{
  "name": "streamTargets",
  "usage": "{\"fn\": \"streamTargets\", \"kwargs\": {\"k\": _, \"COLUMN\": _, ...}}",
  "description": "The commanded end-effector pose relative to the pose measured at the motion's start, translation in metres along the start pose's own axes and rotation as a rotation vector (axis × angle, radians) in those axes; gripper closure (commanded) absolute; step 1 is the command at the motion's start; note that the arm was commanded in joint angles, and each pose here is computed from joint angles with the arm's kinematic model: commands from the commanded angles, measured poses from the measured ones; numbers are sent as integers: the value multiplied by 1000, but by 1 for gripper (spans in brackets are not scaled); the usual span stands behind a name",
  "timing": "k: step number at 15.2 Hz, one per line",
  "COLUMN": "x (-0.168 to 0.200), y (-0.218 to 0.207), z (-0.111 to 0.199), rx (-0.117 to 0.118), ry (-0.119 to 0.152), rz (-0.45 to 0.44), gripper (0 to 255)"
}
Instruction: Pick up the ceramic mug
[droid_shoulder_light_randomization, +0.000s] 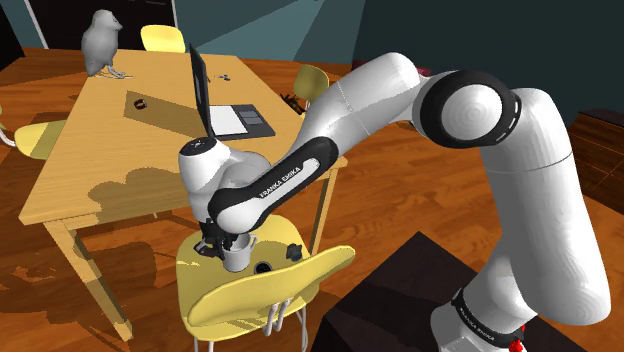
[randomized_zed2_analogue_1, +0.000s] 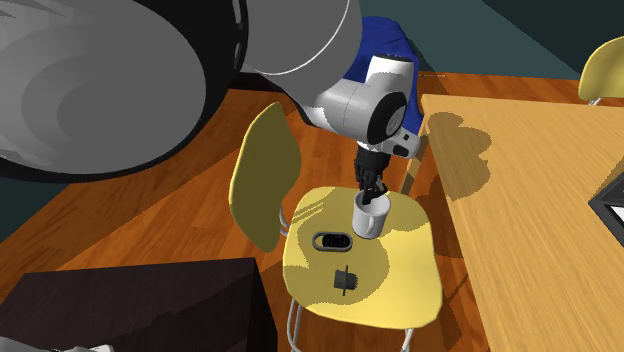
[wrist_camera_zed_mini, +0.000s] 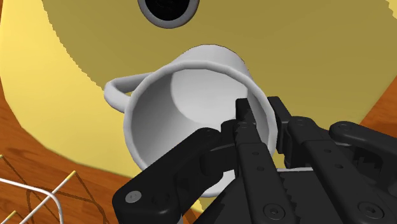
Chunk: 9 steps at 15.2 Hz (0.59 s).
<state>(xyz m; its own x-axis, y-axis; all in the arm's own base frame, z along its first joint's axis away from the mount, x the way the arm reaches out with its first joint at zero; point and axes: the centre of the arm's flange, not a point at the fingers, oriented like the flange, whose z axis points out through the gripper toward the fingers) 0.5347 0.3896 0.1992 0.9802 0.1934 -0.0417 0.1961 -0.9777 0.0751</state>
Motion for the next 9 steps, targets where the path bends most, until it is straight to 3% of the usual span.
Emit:
{"fn": "streamTargets", "kwargs": {"k": 1, "x": 0, "y": 0, "z": 0, "rx": 0, "ry": 0, "rz": 0, "gripper": 255}}
{"fn": "streamTargets", "kwargs": {"k": 6, "x": 0, "y": 0, "z": 0, "rx": 0, "ry": 0, "rz": 0, "gripper": 255}}
{"fn": "streamTargets", "kwargs": {"k": 9, "x": 0, "y": 1, "z": -15, "rx": 0, "ry": 0, "rz": 0, "gripper": 255}}
